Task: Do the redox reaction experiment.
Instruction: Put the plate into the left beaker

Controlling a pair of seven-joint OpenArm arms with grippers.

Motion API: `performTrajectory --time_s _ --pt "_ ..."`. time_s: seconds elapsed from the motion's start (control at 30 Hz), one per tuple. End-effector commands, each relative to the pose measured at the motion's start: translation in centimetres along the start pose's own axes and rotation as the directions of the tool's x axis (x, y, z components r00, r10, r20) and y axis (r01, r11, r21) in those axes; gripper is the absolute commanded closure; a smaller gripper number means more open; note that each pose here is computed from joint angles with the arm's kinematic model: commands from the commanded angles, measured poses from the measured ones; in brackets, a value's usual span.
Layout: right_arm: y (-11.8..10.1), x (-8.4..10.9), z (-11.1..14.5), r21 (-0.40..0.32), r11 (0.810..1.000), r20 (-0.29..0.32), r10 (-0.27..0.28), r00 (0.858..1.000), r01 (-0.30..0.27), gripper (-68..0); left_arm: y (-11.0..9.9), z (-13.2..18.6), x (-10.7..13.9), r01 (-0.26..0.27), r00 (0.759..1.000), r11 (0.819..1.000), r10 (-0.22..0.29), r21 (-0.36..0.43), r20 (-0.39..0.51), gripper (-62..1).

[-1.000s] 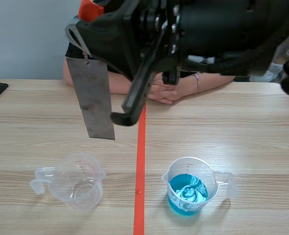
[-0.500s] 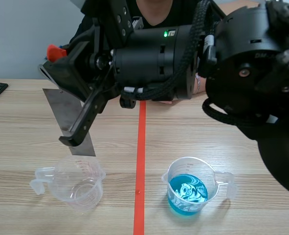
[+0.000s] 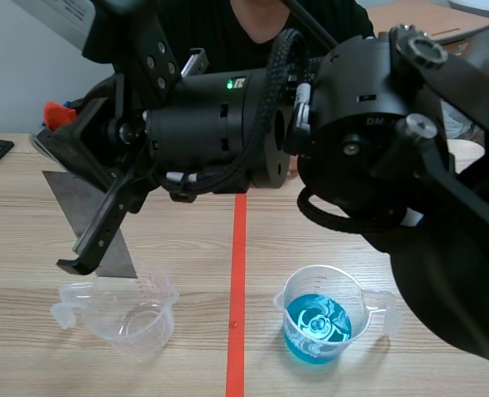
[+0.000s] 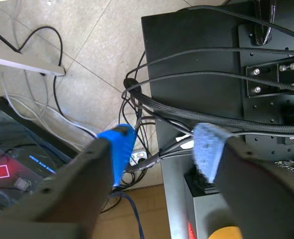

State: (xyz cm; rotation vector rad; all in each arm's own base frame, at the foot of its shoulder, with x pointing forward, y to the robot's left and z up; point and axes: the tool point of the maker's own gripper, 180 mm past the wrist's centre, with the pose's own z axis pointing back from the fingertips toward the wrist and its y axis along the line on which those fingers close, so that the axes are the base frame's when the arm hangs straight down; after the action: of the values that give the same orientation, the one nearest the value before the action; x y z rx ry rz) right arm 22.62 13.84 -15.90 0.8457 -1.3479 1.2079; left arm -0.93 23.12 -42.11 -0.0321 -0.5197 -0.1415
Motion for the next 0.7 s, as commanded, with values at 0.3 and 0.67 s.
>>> performTrajectory --time_s 0.3,0.67 --pt "-0.5 -0.4 -0.1 -0.011 1.000 -0.007 0.017 1.000 -0.017 -1.7 -0.3 -0.1 0.8 -0.004 1.000 1.000 0.004 -0.007 0.030 -62.0" --pt "-1.1 -3.0 -0.4 -0.024 1.000 -0.039 -0.019 0.999 0.019 -1.7 -0.2 -0.1 0.9 0.004 0.999 1.000 -0.003 -0.008 0.032 -62.3"
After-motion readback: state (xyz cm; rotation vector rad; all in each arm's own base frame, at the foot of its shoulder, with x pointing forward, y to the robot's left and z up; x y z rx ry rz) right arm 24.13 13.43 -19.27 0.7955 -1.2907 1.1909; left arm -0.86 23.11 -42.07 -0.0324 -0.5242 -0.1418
